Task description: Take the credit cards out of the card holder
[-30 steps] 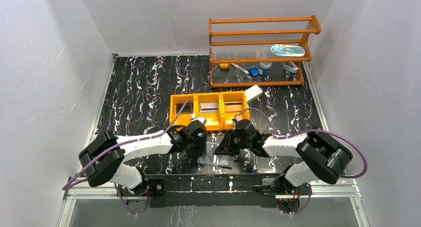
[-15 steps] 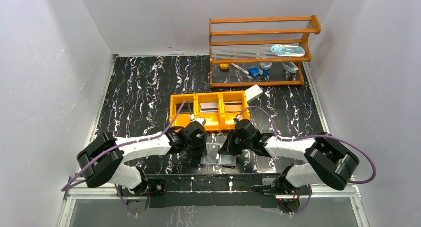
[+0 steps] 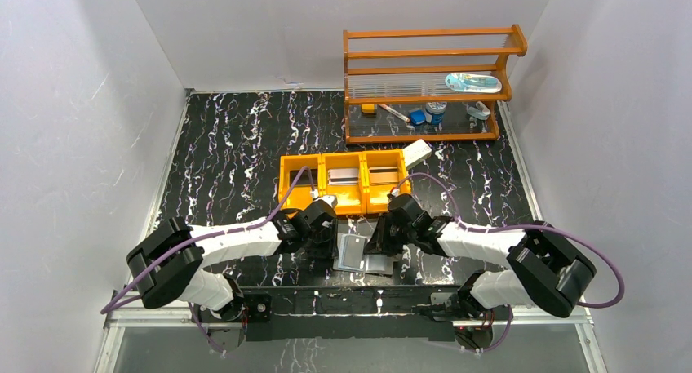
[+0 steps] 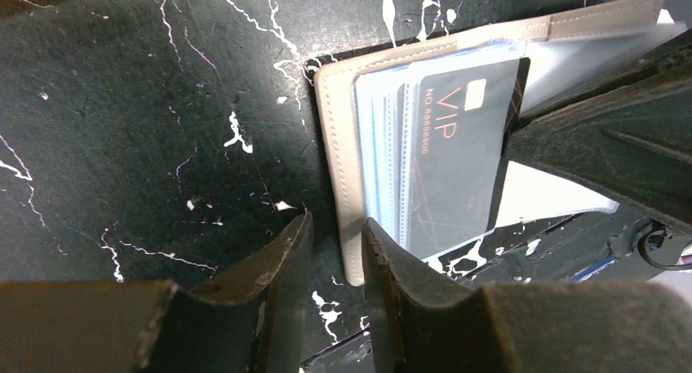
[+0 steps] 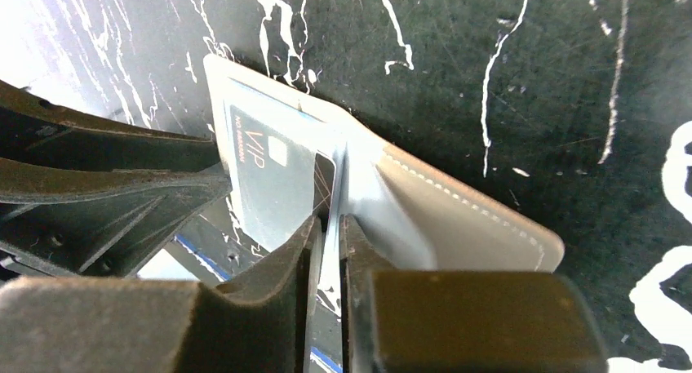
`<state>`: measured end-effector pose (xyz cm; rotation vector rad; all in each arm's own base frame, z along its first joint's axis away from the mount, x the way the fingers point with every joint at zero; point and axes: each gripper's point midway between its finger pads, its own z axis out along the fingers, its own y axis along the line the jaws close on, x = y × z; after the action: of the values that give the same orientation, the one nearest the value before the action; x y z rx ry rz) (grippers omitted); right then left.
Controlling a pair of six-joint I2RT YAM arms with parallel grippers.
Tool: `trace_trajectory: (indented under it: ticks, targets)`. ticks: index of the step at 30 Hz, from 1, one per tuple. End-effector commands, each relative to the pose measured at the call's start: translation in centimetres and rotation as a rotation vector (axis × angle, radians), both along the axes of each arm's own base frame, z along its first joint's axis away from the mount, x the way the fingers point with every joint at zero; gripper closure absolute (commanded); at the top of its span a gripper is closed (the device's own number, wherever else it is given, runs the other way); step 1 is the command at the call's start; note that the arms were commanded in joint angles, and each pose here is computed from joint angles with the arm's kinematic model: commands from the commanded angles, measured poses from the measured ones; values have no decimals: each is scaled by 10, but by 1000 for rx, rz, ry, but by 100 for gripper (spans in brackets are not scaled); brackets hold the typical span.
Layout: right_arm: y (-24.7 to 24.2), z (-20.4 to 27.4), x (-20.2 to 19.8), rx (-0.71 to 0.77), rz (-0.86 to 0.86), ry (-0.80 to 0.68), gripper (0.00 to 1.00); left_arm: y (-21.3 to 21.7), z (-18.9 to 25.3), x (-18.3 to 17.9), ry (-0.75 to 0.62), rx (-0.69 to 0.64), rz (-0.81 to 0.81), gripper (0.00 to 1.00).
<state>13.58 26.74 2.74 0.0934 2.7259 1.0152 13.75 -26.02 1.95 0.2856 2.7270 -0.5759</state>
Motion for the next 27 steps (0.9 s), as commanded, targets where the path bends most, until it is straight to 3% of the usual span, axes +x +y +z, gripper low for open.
trace_trajectory:
  ticks: [1,4,8,17,22,27]
  targets:
    - [-4,13,17,-55,-29,-62,73,29,-20,-23,74,108,-25,73]
    - [4,19,16,-8,-5,-66,66,25,-18,-24,78,85,-34,75]
    - [12,16,12,23,19,-32,66,19,-15,-27,87,51,-44,76]
    - [14,2,12,-8,52,-22,80,10,5,-24,46,-24,-43,78]
    - [14,2,14,-23,115,-71,90,16,33,-4,-66,-30,31,69]
    - [21,8,11,11,178,-90,91,9,55,11,-152,-58,34,55]
